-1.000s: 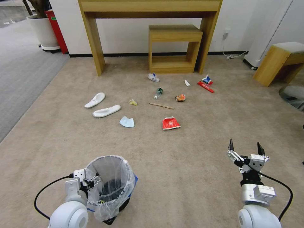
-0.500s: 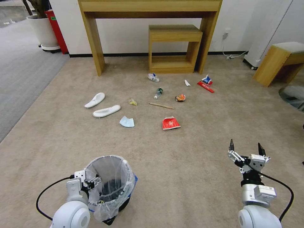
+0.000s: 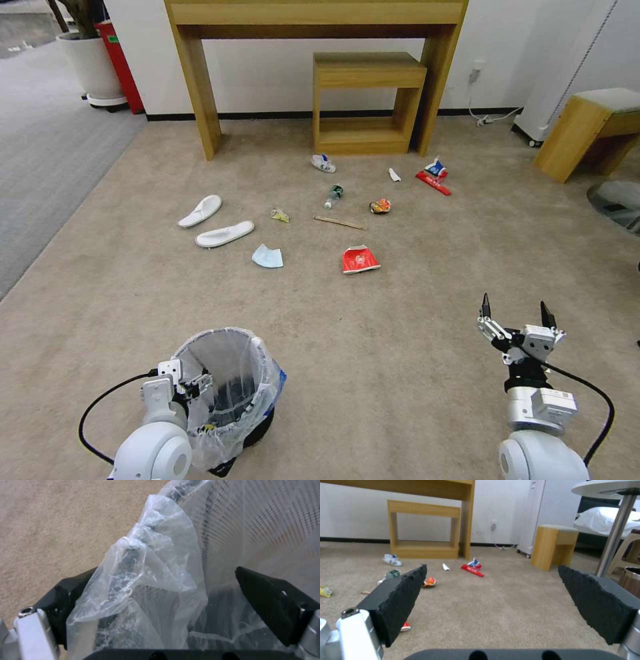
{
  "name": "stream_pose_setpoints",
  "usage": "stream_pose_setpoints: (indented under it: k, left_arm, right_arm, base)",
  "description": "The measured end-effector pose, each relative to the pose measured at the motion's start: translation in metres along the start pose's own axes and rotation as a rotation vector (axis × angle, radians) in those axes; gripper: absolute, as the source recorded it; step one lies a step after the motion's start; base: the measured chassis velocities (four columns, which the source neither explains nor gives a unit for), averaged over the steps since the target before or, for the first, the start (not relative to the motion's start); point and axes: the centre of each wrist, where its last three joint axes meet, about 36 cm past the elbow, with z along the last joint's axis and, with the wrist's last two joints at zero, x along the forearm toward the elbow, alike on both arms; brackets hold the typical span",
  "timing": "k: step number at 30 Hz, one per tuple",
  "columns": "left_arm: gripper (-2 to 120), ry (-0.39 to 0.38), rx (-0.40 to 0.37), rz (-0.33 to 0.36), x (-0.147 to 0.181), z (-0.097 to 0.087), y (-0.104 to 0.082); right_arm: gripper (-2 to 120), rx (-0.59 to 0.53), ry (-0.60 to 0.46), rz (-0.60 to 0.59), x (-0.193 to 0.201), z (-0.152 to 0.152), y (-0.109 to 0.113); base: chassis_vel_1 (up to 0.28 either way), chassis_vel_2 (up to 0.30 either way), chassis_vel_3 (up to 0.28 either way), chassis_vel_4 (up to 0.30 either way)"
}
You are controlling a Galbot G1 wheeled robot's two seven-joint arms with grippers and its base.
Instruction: Pick up the trash bin and place the garbage on the floor into it.
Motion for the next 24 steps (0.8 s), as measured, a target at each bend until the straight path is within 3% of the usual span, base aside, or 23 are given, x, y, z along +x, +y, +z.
stream_pose_setpoints:
  k: [24]
  left_arm:
    - [98, 0.003, -0.005, 0.018, 0.0065, -0.0042, -0.0033]
  right_arm:
    - [100, -0.003, -0.004, 0.001, -0.003, -0.0072, 0.0018]
  base:
    - [0.0, 0.0, 0.0, 0.0]
